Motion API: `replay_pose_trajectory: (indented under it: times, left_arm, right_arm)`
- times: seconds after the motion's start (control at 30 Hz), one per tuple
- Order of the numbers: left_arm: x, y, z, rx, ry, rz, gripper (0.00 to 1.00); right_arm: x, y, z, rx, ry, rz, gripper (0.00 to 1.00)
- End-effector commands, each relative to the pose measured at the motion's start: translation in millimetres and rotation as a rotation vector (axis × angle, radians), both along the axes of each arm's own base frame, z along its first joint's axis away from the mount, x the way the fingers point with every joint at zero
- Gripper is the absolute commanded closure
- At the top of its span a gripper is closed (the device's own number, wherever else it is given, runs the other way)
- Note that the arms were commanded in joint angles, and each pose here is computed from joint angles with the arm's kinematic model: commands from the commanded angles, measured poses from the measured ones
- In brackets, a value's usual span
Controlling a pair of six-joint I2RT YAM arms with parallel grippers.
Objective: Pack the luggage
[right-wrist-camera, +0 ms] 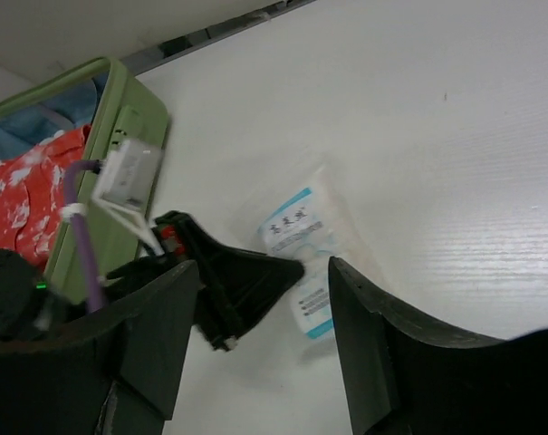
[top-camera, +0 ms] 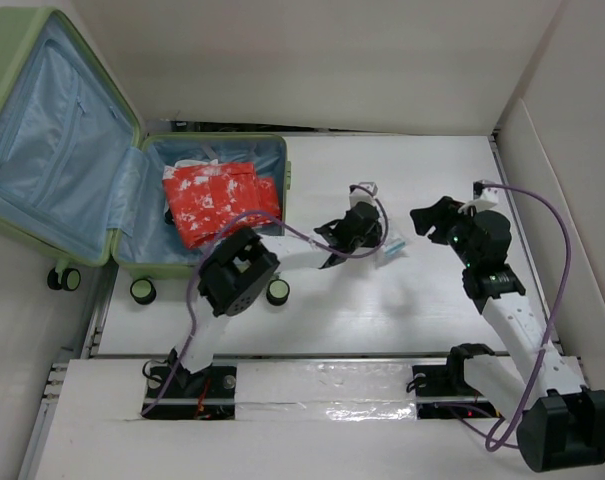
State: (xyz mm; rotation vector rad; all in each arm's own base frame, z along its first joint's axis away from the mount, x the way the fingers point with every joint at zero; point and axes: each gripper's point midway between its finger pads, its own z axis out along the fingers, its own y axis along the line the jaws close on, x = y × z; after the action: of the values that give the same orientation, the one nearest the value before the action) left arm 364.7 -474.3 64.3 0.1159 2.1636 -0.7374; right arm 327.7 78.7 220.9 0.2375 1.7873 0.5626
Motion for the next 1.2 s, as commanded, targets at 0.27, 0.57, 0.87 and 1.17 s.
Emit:
replay_pose_trajectory:
  times: [0.27,0.57,0.87,1.17]
  left_arm:
    - [30.4,250.7,189.5,-0.206,-0.221,0.468,1.00]
    - [17.8,428.8,169.4,-0.053,-0.153,0.841,0.32]
    - [-61.8,521.3,240.4,0.114,-0.255,1.128,0.42]
    - [-174.1,603.4,299.4,0.418,-0.323,1.553,0.47]
  right_arm:
    - [-7.7,32.0,14.0,0.003,-0.112,0.045,0.43]
    - [-21.1,61.6,20.7,-0.012,-0.146,0.125,0.41]
    - [-24.4,66.0,18.7,-0.013,-0.145,0.146,0.43]
    - [-27.1,76.0,17.7,-0.022,-0.154,0.211,0.88]
